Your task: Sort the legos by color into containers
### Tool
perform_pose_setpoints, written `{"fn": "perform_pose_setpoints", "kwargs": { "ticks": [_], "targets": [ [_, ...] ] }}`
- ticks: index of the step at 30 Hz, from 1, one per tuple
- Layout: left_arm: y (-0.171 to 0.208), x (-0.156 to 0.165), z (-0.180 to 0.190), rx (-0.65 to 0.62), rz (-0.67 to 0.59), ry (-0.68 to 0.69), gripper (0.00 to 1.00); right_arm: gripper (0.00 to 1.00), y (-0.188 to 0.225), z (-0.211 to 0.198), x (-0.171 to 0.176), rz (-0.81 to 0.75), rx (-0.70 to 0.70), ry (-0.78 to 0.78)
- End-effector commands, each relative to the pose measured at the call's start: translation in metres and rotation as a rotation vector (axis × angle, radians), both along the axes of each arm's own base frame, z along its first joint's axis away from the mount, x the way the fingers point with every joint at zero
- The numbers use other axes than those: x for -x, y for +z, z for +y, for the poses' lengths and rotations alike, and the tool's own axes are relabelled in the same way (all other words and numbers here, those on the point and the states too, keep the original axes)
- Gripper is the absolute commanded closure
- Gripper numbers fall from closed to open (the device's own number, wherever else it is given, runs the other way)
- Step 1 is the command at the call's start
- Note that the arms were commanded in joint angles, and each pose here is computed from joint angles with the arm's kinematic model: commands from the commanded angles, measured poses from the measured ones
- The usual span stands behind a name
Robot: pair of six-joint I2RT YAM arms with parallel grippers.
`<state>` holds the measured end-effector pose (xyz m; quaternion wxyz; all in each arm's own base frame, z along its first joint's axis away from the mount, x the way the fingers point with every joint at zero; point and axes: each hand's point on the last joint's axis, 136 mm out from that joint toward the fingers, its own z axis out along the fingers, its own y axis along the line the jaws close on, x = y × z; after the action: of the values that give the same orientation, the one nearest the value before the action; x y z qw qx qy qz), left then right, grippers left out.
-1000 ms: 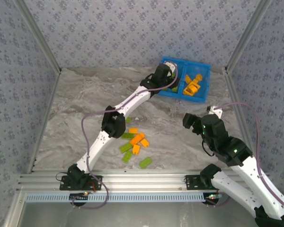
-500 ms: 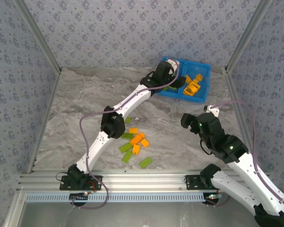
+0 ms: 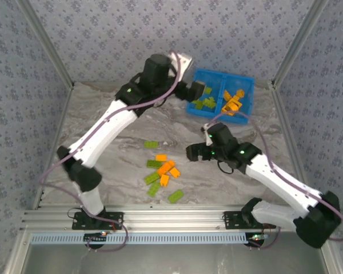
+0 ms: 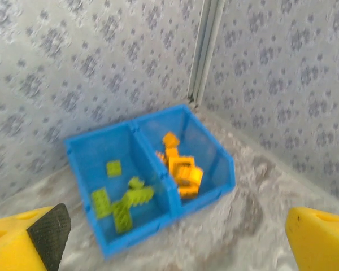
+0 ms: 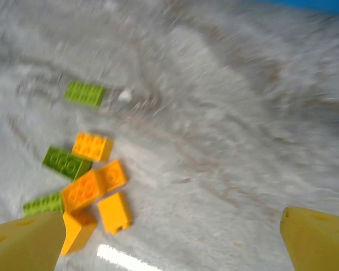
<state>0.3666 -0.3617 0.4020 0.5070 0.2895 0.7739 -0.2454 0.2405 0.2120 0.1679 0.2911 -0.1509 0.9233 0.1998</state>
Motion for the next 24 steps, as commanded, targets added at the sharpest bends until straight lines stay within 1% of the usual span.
{"fn": "perform_pose_setpoints", "kwargs": {
  "ticks": [1, 4, 7, 9, 11, 14, 18, 19, 24],
  "targets": [
    [-0.05, 0.009, 0.039, -0.156, 0.03, 0.084, 0.01, 0.01, -0.006, 0.044, 0.012, 0.035, -0.016, 0.23],
    [-0.073, 0.03, 0.077, -0.206, 0.057, 0.156, 0.01, 0.03, -0.039, 0.064, 0.024, 0.09, 0.084, 0.349],
    [-0.102, 0.052, 0.107, -0.236, 0.104, 0.201, 0.01, 0.06, -0.066, 0.076, 0.027, 0.1, 0.148, 0.412],
    [-0.12, 0.066, 0.122, -0.25, 0.138, 0.218, 0.01, 0.1, -0.081, 0.082, 0.028, 0.115, 0.17, 0.445],
    [-0.133, 0.081, 0.137, -0.26, 0.171, 0.237, 0.01, 0.18, -0.095, 0.087, 0.03, 0.132, 0.203, 0.473],
    [-0.145, 0.099, 0.159, -0.261, 0.202, 0.273, 0.01, 0.23, -0.112, 0.091, 0.034, 0.147, 0.251, 0.499],
    [-0.154, 0.113, 0.182, -0.236, 0.202, 0.33, 0.01, 0.25, -0.13, 0.098, 0.04, 0.167, 0.296, 0.53],
    [-0.155, 0.115, 0.185, -0.23, 0.197, 0.341, 0.01, 0.27, -0.135, 0.099, 0.041, 0.17, 0.309, 0.532],
    [-0.162, 0.115, 0.191, -0.233, 0.202, 0.365, 0.01, 0.44, -0.152, 0.096, 0.037, 0.158, 0.397, 0.5]
  ]
}}
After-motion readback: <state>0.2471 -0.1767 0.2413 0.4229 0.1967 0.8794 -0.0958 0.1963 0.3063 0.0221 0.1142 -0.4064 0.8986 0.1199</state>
